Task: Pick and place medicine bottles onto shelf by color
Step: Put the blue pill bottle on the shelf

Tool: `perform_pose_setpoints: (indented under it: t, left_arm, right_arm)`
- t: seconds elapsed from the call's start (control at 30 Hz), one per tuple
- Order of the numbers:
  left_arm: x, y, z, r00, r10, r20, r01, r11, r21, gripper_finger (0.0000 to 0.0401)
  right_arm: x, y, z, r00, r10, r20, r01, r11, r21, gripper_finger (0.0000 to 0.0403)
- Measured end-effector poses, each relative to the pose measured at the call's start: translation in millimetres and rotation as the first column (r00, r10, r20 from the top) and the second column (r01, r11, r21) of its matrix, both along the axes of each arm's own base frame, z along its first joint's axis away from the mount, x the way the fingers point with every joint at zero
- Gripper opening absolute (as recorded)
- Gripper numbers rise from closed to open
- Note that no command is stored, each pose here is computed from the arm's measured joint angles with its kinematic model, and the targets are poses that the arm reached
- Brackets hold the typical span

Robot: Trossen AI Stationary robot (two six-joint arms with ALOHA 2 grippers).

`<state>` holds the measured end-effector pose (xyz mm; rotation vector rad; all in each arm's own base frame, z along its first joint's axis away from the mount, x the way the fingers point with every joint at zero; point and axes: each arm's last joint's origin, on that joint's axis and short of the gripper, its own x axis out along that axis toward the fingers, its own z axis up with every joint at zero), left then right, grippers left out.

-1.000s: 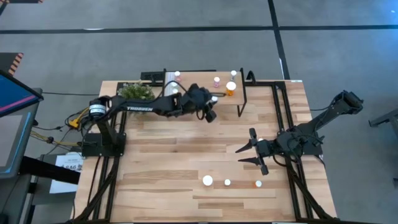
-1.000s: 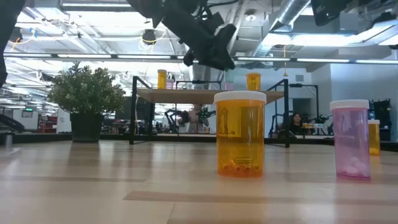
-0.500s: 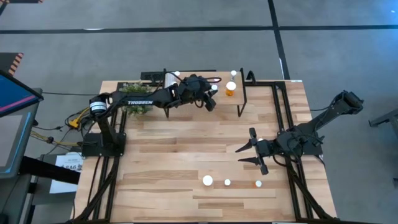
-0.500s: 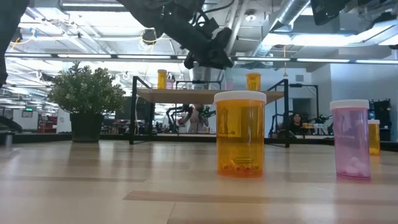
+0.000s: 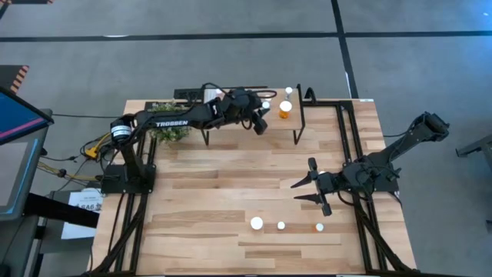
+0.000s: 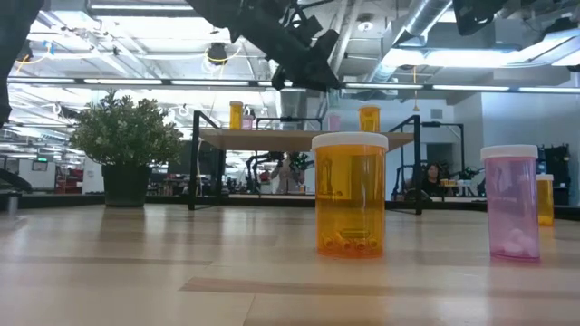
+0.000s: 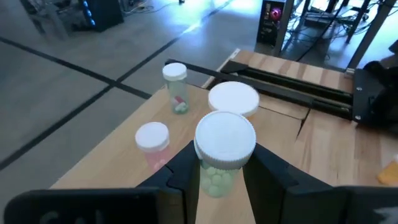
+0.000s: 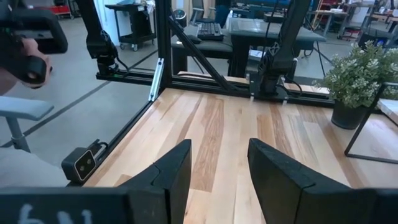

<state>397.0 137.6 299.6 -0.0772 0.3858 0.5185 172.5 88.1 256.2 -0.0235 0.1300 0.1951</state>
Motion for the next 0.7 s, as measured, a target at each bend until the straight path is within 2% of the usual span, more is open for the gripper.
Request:
perform_pose_setpoints:
  t: [0.17, 0.23, 0.4, 0.53, 0.7]
  left_arm:
    - [4, 2, -16, 0.999, 0.001, -0.053, -0.003, 0.999, -0.034, 0.0089]
    - [9, 3, -19, 1.000, -0.001, -0.029, 0.000, 1.000, -0.027, 0.0089]
    - [13, 3, -32, 0.998, 0.001, -0.068, -0.005, 0.999, -0.049, 0.0089]
    - [17, 4, -33, 0.999, 0.002, -0.043, -0.003, 0.999, -0.041, 0.0089]
    - [19, 5, -42, 0.997, 0.014, -0.081, -0.017, 0.999, -0.038, 0.0089]
  right_arm:
    - [0, 0, 0, 1.000, -0.004, 0.001, 0.004, 1.000, 0.000, 0.0180]
    - [0, 0, 0, 1.000, -0.004, 0.001, 0.004, 1.000, 0.002, 0.0182]
    - [0, 0, 0, 1.000, -0.005, 0.000, 0.005, 1.000, 0.003, 0.0184]
    - [0, 0, 0, 1.000, -0.006, 0.001, 0.006, 1.000, 0.003, 0.0182]
    - [0, 0, 0, 1.000, -0.006, -0.001, 0.006, 1.000, 0.003, 0.0179]
